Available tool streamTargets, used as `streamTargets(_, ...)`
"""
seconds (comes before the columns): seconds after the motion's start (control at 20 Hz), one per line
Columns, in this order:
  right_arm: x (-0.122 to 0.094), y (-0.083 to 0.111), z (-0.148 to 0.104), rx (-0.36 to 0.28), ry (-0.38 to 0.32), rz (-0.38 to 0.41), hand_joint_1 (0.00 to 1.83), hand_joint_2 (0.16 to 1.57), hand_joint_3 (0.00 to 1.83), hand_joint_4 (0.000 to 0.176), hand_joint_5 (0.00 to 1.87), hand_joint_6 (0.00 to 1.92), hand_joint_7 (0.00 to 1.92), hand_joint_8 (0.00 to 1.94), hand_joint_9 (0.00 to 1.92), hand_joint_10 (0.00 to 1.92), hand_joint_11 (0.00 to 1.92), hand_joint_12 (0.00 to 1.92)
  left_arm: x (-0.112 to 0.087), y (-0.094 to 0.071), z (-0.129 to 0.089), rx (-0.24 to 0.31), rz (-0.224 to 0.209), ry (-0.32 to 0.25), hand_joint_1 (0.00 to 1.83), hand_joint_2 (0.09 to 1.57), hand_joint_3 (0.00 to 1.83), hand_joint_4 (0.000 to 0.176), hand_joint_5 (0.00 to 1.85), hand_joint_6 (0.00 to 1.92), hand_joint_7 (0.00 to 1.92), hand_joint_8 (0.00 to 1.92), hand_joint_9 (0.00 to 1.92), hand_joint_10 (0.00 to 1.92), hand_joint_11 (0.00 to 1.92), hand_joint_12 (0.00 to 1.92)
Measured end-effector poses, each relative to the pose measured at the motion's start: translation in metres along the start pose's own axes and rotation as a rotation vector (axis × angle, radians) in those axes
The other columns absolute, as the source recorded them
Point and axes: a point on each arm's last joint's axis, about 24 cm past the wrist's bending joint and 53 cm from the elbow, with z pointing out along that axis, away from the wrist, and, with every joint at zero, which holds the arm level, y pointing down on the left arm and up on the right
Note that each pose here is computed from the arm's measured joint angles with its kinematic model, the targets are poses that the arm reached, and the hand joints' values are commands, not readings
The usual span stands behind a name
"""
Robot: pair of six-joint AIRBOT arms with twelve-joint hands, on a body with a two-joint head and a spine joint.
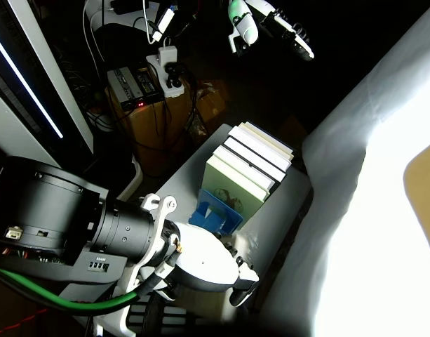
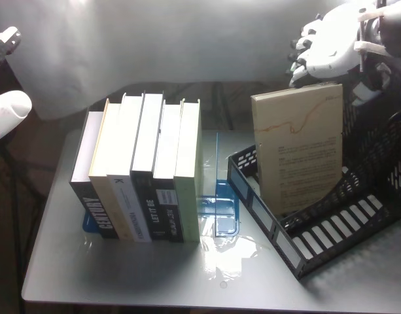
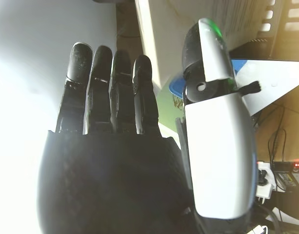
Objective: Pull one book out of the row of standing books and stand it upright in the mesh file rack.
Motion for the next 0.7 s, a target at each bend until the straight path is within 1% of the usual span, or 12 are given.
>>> streamTargets(0.1, 0.001, -0.001, -0.007, -0.001, -0.006, 0.016, 0.97, 1.09, 0.01, 0.000, 0.25, 0.01, 0.21, 0.00, 0.00, 0.82, 0.00, 1.71, -0.001, 0.000, 0.000, -0.002, -0.001, -0.005, 0.00, 1.43, 0.00, 0.058, 0.00, 0.00, 0.00, 0.00, 0.00, 0.00, 0.00, 0.00)
streamTargets(0.15, -0.001, 0.001, -0.009, -0.005, -0.014, 0.015, 0.87, 1.12, 0.03, 0.000, 0.24, 0.01, 0.21, 0.00, 0.01, 0.82, 0.00, 1.71, -0.002, 0.001, 0.000, -0.004, -0.001, -0.008, 0.00, 1.43, 0.00, 0.051, 0.00, 0.00, 0.00, 0.00, 0.00, 0.00, 0.00, 0.00)
streamTargets(0.2, -0.006, 0.008, -0.015, -0.020, -0.028, 0.015, 0.51, 1.22, 0.05, 0.000, 0.18, 0.00, 0.18, 0.00, 0.01, 0.73, 0.00, 1.68, -0.001, 0.001, 0.000, -0.003, -0.001, -0.006, 0.00, 1.43, 0.00, 0.053, 0.00, 0.00, 0.00, 0.00, 0.00, 0.00, 0.00, 0.00)
streamTargets(0.25, -0.010, 0.014, -0.022, -0.045, -0.033, 0.044, 0.33, 1.28, 0.04, 0.000, 0.11, 0.00, 0.13, 0.00, 0.00, 0.62, 0.00, 1.62, 0.001, 0.000, 0.000, 0.001, 0.000, 0.004, 0.00, 1.43, 0.00, 0.057, 0.00, 0.00, 0.00, 0.00, 0.00, 0.00, 0.00, 0.00)
streamTargets(0.3, -0.016, 0.016, -0.028, -0.058, -0.052, 0.098, 0.51, 1.29, 0.02, 0.000, 0.11, 0.01, 0.12, 0.00, 0.00, 0.55, 0.00, 1.45, 0.003, -0.001, 0.000, 0.002, 0.001, 0.012, 0.00, 1.44, 0.00, 0.049, 0.00, 0.00, 0.00, 0.00, 0.00, 0.00, 0.00, 0.00)
streamTargets(0.4, -0.030, 0.015, -0.038, -0.073, -0.114, 0.130, 0.69, 1.30, 0.01, 0.000, 0.07, 0.00, 0.06, 0.00, 0.02, 0.31, 0.00, 0.98, 0.004, -0.001, 0.000, 0.003, 0.001, 0.015, 0.00, 1.45, 0.00, 0.039, 0.00, 0.00, 0.00, 0.00, 0.00, 0.00, 0.00, 0.00)
streamTargets(0.45, -0.034, 0.018, -0.045, -0.107, -0.141, 0.190, 0.70, 1.31, 0.01, 0.000, 0.04, 0.01, 0.03, 0.01, 0.02, 0.21, 0.00, 0.80, 0.002, 0.001, 0.000, -0.005, 0.000, 0.007, 0.02, 1.45, 0.00, 0.033, 0.00, 0.00, 0.00, 0.00, 0.00, 0.00, 0.00, 0.00)
streamTargets(0.5, -0.035, 0.021, -0.047, -0.136, -0.160, 0.234, 0.67, 1.33, 0.01, 0.000, 0.01, 0.00, 0.01, 0.00, 0.02, 0.05, 0.00, 0.55, 0.001, 0.002, 0.000, -0.008, -0.001, 0.004, 0.03, 1.45, 0.00, 0.036, 0.00, 0.00, 0.00, 0.00, 0.00, 0.00, 0.00, 0.00)
streamTargets(0.55, -0.036, 0.024, -0.047, -0.172, -0.174, 0.329, 0.61, 1.34, 0.00, 0.000, 0.00, 0.00, 0.00, 0.00, 0.00, 0.01, 0.00, 0.39, 0.002, 0.002, 0.000, -0.008, 0.000, 0.006, 0.03, 1.45, 0.00, 0.036, 0.00, 0.00, 0.00, 0.00, 0.00, 0.00, 0.00, 0.00)
streamTargets(0.6, -0.038, 0.027, -0.049, -0.216, -0.197, 0.436, 0.58, 1.33, 0.00, 0.000, 0.00, 0.00, 0.00, 0.00, 0.04, 0.02, 0.00, 0.64, 0.006, 0.001, 0.000, -0.003, 0.003, 0.023, 0.04, 1.46, 0.00, 0.020, 0.00, 0.00, 0.00, 0.00, 0.00, 0.00, 0.00, 0.00)
streamTargets(0.65, -0.037, 0.030, -0.051, -0.260, -0.219, 0.503, 0.52, 1.34, 0.00, 0.000, 0.00, 0.00, 0.00, 0.00, 0.10, 0.04, 0.00, 0.97, 0.010, 0.000, -0.001, -0.001, 0.002, 0.040, 0.10, 1.45, 0.00, 0.007, 0.00, 0.00, 0.00, 0.00, 0.00, 0.00, 0.00, 0.00)
streamTargets(0.7, -0.036, 0.030, -0.054, -0.278, -0.230, 0.549, 0.49, 1.34, 0.00, 0.000, 0.00, 0.00, 0.00, 0.00, 0.14, 0.06, 0.00, 1.19, 0.012, 0.001, -0.001, -0.005, 0.002, 0.046, 0.14, 1.45, 0.00, 0.002, 0.00, 0.00, 0.00, 0.00, 0.00, 0.00, 0.00, 0.00)
